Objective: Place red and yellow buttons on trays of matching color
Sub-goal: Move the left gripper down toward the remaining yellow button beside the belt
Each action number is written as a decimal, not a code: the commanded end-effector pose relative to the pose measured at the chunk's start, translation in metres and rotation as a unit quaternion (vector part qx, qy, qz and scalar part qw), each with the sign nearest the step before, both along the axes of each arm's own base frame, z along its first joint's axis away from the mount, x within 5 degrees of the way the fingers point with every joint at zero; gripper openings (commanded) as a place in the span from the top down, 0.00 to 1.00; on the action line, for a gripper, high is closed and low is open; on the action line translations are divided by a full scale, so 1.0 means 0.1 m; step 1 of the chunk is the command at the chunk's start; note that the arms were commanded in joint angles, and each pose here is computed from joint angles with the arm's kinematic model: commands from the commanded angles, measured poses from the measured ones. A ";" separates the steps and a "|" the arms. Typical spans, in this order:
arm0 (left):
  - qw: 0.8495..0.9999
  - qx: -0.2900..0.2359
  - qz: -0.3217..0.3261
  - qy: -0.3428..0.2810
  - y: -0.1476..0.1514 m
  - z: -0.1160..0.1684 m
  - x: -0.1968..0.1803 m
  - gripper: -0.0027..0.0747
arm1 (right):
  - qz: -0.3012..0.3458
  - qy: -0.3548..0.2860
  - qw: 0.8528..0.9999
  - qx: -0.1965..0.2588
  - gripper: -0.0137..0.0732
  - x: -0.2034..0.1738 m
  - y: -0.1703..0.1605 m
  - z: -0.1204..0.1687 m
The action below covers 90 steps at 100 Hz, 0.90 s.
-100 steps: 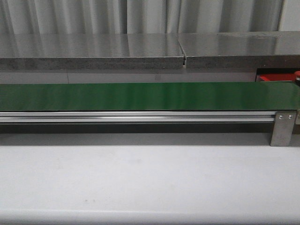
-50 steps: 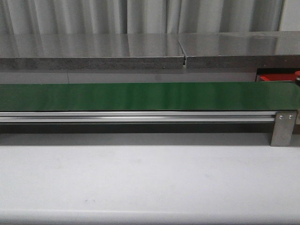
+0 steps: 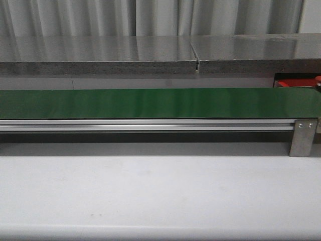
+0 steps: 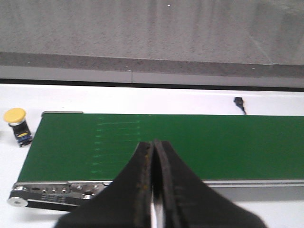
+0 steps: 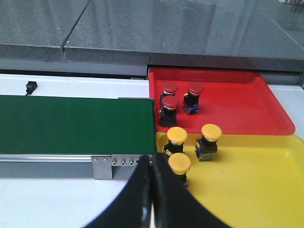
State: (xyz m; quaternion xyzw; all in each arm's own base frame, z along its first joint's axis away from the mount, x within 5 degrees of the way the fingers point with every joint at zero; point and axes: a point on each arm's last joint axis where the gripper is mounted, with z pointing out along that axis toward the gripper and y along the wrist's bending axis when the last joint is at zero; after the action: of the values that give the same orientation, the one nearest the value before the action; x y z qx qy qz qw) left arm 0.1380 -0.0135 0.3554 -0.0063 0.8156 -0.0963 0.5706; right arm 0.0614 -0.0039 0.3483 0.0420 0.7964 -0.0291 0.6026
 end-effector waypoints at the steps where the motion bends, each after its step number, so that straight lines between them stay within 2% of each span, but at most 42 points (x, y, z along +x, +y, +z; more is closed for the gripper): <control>1: 0.998 -0.010 0.045 -0.036 0.12 0.21 0.20 0.99 | -0.003 -0.053 0.999 -0.010 0.98 0.00 -0.01 0.15; 12: 0.997 -0.006 0.078 0.008 0.27 0.23 0.45 0.99 | -0.003 -0.053 0.999 -0.010 0.98 0.00 -0.01 0.15; 19: 0.996 0.000 0.088 0.029 0.35 0.23 0.60 0.93 | -0.003 -0.053 0.999 -0.010 0.98 0.00 -0.01 0.15; 26: 0.995 0.000 0.093 0.041 0.40 0.23 0.73 0.81 | -0.003 -0.053 0.999 -0.010 0.98 0.00 -0.01 0.15; 38: 0.992 -0.003 0.110 0.057 0.52 0.23 0.97 0.48 | -0.003 -0.053 0.999 -0.010 0.98 0.00 -0.01 0.15; 45: 0.990 -0.019 0.122 0.074 0.61 0.22 1.09 0.35 | -0.003 -0.053 0.999 -0.010 0.98 0.00 -0.01 0.15; 49: 0.988 -0.027 0.129 0.085 0.65 0.21 1.15 0.33 | -0.003 -0.053 0.999 -0.010 0.98 0.00 -0.01 0.15; 69: 0.971 -0.074 0.169 0.155 1.00 0.15 1.51 0.36 | -0.003 -0.053 0.999 -0.010 0.98 0.00 -0.01 0.15; 90: 0.952 -0.101 0.181 0.224 1.36 0.04 1.97 0.36 | -0.003 -0.053 0.999 -0.010 0.98 0.00 -0.01 0.15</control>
State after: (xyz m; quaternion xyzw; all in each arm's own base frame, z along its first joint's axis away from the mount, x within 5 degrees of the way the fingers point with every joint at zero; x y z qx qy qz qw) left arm 0.3225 0.1118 0.3395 -0.2182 0.9077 -0.0620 0.3531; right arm 0.0614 -0.0039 0.3484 0.0421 0.7960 -0.0289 0.6032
